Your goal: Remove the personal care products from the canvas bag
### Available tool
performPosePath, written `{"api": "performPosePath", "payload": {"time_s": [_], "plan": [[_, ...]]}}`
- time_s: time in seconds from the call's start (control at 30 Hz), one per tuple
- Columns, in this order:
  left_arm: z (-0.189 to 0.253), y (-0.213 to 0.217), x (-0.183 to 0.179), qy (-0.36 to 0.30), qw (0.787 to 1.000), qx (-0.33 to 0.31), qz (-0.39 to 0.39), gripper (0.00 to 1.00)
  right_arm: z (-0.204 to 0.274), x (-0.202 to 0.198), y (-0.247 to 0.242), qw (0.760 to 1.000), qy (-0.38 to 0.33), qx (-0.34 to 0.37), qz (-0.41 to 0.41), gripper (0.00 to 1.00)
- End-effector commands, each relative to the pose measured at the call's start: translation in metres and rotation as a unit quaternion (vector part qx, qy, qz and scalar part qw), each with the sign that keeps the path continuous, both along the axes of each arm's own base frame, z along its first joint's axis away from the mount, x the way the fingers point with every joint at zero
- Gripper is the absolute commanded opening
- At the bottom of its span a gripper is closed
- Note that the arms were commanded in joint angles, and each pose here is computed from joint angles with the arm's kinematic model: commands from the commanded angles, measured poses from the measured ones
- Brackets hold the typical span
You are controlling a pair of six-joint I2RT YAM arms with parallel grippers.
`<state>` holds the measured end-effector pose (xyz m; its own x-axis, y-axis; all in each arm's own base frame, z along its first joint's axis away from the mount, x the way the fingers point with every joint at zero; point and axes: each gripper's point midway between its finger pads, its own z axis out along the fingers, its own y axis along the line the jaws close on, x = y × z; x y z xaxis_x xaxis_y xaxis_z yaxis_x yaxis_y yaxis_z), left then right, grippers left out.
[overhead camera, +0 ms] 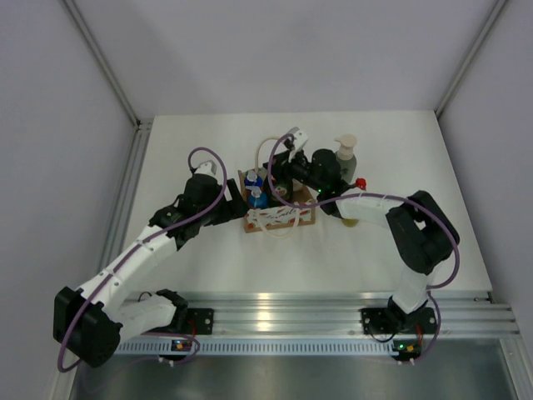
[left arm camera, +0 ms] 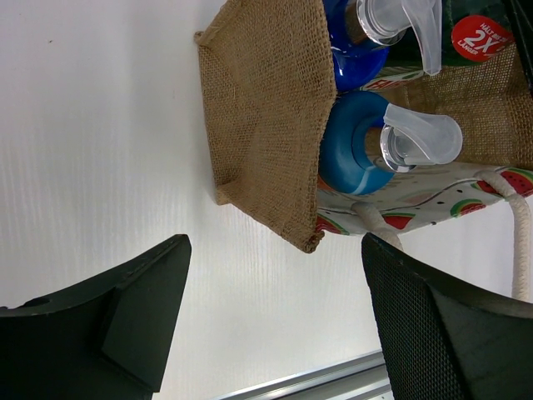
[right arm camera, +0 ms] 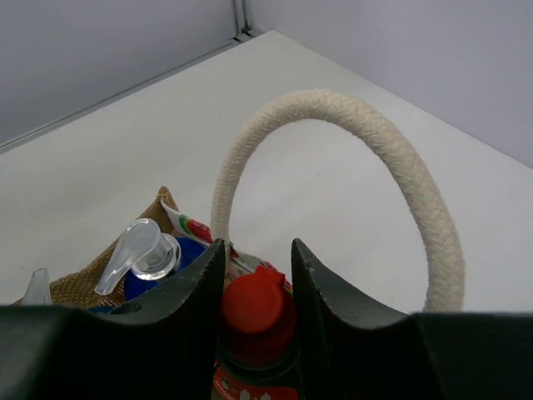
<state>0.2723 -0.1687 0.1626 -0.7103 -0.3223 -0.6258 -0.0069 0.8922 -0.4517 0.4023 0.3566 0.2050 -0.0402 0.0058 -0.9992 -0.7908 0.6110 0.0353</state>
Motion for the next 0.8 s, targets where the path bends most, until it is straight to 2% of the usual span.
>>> {"api": "performPosePath", "payload": {"time_s": [0.0,0.1,0.23,0.37,0.6,0.77], "plan": [[0.003,-0.002,0.002,-0.013,1.000,-0.002,-0.007,0.88,0.019,-0.002,0.010,0.999,-0.036,0.028,0.010,0.33],[0.004,-0.002,0.002,-0.015,1.000,-0.001,-0.005,0.88,0.014,-0.003,0.010,0.999,-0.034,0.026,0.011,0.25],[0.004,-0.002,0.003,-0.016,1.000,0.000,-0.006,0.88,0.016,-0.008,0.011,0.998,-0.039,0.034,0.020,0.00],[0.006,-0.001,0.003,-0.018,1.000,-0.002,-0.005,0.88,0.028,-0.013,0.011,0.997,-0.049,0.046,0.025,0.00],[0.007,0.000,0.002,-0.022,1.000,-0.002,-0.003,0.88,0.075,-0.020,0.008,0.994,-0.083,0.067,0.007,0.00],[0.008,0.001,0.002,-0.023,1.000,-0.001,-0.003,0.88,0.089,-0.013,0.001,0.995,-0.067,0.064,-0.028,0.00]]}}
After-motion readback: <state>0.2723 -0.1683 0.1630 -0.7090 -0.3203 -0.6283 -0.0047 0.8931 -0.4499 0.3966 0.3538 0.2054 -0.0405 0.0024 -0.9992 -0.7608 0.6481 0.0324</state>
